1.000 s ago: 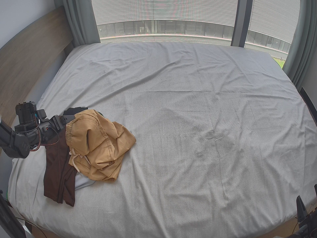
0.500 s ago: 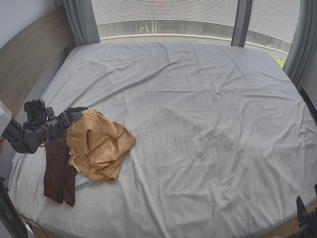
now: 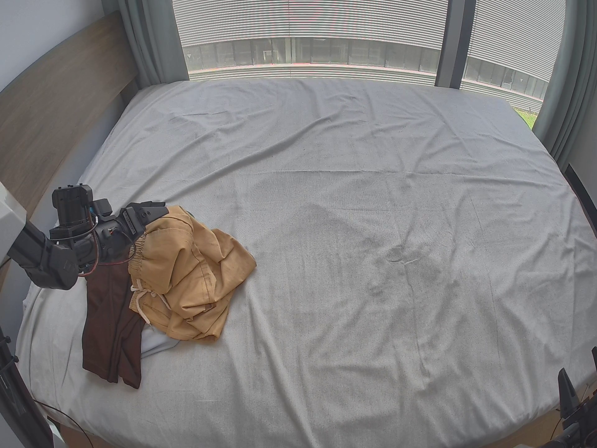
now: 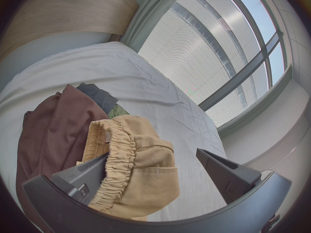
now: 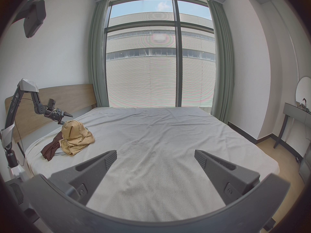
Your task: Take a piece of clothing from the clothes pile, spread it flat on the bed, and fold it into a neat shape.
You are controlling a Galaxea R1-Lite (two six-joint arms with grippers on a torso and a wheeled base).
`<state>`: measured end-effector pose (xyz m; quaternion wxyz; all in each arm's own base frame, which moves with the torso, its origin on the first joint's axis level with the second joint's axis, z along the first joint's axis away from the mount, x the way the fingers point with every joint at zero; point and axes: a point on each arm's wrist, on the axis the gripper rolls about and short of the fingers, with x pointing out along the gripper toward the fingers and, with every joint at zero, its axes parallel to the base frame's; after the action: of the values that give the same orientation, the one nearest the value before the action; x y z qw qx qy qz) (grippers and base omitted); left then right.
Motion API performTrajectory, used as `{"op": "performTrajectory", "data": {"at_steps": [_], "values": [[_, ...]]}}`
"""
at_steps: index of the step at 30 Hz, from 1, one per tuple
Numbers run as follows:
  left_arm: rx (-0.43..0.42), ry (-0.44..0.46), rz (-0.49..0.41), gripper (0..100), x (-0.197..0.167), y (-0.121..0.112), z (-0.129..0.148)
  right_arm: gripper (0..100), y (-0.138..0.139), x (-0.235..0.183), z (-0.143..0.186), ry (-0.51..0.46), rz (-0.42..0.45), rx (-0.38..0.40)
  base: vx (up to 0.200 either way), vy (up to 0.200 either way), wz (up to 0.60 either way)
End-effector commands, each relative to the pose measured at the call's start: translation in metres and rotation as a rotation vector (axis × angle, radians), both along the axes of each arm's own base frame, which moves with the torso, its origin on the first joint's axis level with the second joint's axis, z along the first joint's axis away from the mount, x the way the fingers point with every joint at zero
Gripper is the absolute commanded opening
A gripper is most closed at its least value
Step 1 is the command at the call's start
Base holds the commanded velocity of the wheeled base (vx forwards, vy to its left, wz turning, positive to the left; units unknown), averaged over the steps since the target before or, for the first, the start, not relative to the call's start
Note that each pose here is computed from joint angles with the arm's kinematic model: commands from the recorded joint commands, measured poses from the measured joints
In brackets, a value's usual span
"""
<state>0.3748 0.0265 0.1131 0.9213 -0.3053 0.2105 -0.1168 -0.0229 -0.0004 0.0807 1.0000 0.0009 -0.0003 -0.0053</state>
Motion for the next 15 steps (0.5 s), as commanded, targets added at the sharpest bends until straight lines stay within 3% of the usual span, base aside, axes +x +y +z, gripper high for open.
{"op": "performTrajectory", "data": {"at_steps": [1, 15], "values": [[-0.003, -0.01, -0.013, 100, -0.002, -0.003, 0.003, 100, 0.0, 0.0, -0.005, 0.002, 0.0, 0.0, 0.0, 0.0, 0.0], [-0.004, -0.066, -0.051, 100, 0.014, -0.017, -0.016, 100, 0.0, 0.0, -0.005, 0.001, 0.0, 0.0, 0.0, 0.0, 0.0]]}}
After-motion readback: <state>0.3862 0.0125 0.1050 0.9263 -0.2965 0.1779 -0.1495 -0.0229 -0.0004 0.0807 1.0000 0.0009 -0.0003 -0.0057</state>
